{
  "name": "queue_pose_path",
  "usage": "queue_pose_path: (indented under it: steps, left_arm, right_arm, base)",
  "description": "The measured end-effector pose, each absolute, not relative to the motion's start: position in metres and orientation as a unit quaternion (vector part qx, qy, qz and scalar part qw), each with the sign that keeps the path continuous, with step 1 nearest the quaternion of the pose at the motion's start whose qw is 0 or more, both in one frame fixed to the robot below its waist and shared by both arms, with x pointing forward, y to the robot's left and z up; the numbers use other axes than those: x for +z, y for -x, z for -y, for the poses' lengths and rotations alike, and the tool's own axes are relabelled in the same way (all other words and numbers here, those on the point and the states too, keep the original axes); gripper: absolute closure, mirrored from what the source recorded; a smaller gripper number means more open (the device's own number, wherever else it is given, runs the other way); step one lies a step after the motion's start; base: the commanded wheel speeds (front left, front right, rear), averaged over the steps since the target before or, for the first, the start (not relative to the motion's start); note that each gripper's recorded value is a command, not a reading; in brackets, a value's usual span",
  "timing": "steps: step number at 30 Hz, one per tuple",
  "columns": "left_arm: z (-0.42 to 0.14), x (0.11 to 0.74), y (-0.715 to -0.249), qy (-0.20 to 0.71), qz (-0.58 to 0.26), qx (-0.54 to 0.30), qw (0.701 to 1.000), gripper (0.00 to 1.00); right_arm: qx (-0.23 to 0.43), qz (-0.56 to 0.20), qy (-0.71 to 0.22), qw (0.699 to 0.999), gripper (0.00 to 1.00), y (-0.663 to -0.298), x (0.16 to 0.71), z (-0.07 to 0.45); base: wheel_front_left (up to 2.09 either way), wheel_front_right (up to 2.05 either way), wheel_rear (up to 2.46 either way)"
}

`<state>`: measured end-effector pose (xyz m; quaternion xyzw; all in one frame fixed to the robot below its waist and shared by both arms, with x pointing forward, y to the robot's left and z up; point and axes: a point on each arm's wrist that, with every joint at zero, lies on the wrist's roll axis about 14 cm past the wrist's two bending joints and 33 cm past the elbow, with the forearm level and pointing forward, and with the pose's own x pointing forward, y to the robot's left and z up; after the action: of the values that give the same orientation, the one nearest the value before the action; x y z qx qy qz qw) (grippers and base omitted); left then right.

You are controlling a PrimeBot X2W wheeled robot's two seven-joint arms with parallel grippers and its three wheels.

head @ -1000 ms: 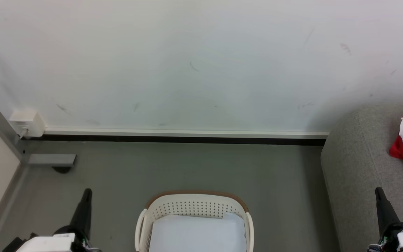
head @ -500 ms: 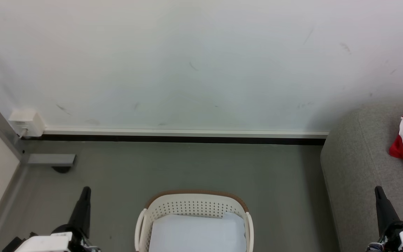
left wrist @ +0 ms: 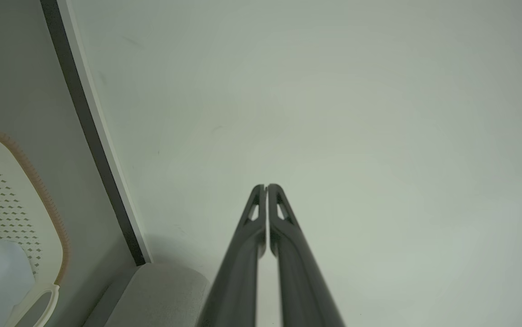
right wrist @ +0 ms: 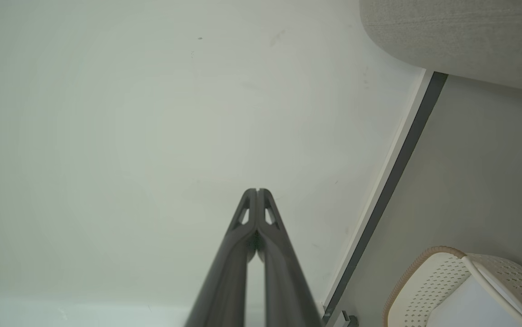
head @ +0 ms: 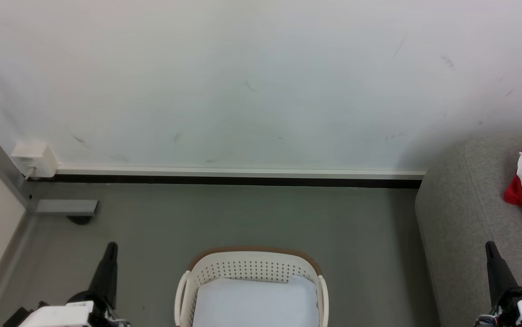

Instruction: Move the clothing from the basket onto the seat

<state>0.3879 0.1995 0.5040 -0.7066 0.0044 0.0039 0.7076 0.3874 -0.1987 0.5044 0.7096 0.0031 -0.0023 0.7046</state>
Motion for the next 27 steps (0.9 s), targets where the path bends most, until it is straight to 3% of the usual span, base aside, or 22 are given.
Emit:
queue_pose_path:
  steps: [27]
  left_arm:
    - [-0.1995, 0.5041, -0.3880, 0.707, -0.004, 0.004, 0.708, 1.00]
  right_arm:
    - [-0.002, -0.003, -0.710, 0.705, 1.00, -0.3874, 0.5044, 0.1987]
  base:
    - [0.00, 0.00, 0.00]
